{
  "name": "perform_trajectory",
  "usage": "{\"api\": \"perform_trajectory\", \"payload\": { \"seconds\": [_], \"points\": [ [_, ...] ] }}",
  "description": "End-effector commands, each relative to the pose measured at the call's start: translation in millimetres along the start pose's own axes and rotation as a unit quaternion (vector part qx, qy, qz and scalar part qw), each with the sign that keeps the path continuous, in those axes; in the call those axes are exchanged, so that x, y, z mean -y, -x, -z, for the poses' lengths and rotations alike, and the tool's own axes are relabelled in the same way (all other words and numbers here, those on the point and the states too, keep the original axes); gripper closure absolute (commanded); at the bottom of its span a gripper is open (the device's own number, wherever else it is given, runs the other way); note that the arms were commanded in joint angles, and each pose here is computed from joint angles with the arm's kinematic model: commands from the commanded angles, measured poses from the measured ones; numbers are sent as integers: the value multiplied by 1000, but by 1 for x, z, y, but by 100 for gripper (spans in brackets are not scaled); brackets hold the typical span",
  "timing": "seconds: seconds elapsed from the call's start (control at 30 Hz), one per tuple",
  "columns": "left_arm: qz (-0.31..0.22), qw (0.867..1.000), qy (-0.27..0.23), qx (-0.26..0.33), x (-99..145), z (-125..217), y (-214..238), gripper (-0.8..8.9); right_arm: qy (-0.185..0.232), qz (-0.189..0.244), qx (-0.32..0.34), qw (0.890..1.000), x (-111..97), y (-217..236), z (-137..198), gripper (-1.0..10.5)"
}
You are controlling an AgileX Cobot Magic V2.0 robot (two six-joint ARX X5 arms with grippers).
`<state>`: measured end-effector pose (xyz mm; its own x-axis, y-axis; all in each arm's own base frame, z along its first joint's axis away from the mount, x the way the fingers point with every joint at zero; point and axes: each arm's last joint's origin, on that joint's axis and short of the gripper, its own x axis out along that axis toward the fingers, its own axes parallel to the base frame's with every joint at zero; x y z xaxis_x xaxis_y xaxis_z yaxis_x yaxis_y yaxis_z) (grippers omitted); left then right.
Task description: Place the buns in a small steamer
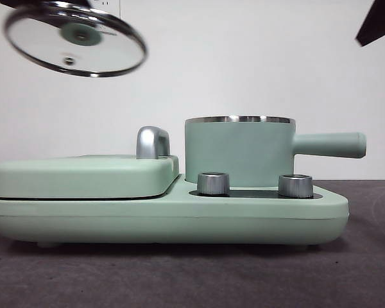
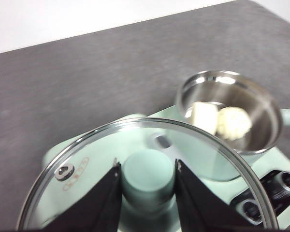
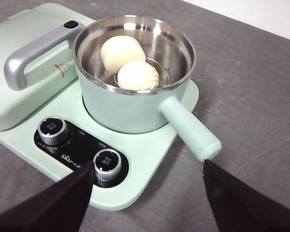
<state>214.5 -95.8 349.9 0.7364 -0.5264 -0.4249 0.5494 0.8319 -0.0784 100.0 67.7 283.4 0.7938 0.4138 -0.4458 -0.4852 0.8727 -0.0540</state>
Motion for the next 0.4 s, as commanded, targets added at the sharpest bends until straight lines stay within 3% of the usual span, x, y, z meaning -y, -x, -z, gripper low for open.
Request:
{"api": "perform_trajectory", "payload": {
  "seconds": [0.03, 0.4],
  "points": [
    [21, 999, -3, 28, 9, -9, -11, 797, -3, -2, 10, 1000, 0, 6, 0, 591],
    [81, 993, -35, 74, 44, -11, -76, 797, -5, -2, -1, 1000, 1, 12, 5, 591]
  ]
}}
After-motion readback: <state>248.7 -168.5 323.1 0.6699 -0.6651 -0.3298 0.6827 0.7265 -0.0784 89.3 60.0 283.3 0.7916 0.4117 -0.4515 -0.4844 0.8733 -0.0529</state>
